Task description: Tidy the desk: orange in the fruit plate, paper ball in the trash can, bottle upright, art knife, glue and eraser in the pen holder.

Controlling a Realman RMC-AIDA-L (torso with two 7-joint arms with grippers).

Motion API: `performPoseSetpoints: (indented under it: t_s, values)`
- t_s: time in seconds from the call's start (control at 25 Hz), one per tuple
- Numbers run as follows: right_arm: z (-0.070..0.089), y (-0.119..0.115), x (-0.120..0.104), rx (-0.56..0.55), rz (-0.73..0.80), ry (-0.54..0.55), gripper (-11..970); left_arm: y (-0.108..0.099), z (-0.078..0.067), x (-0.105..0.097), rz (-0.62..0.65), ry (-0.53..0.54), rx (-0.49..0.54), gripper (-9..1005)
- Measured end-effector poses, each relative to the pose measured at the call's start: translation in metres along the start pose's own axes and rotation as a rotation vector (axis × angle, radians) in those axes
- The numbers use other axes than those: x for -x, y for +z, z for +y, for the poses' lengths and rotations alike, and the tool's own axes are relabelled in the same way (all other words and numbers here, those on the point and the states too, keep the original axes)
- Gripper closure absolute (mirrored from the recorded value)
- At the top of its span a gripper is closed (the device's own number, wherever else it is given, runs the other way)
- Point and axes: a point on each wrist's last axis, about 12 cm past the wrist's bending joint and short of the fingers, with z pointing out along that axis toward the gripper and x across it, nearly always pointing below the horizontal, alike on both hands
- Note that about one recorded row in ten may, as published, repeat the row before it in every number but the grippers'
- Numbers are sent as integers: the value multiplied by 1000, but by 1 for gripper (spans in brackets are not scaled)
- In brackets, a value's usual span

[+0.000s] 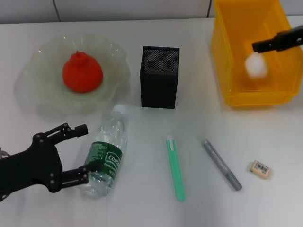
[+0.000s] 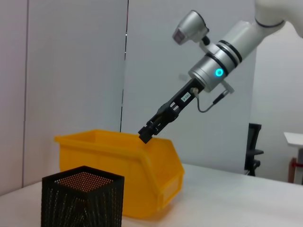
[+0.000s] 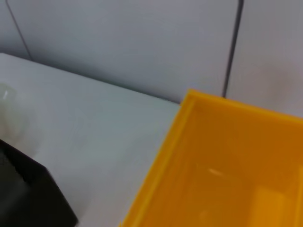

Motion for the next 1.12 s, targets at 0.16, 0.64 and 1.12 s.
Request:
performPoseSetpoints:
  t_s: [0.16,0.64,1.12]
  values:
    - [6,-12,-5,113,-134,-21,185,3,7,9,6,-77,-1,156]
    - [22,-23,-137,494,-614,-234,107,49,24,58,159,-120,9,158]
    - [34,-6,-222,452,-675,-274,107,115,-5,97,447,-182,292,160]
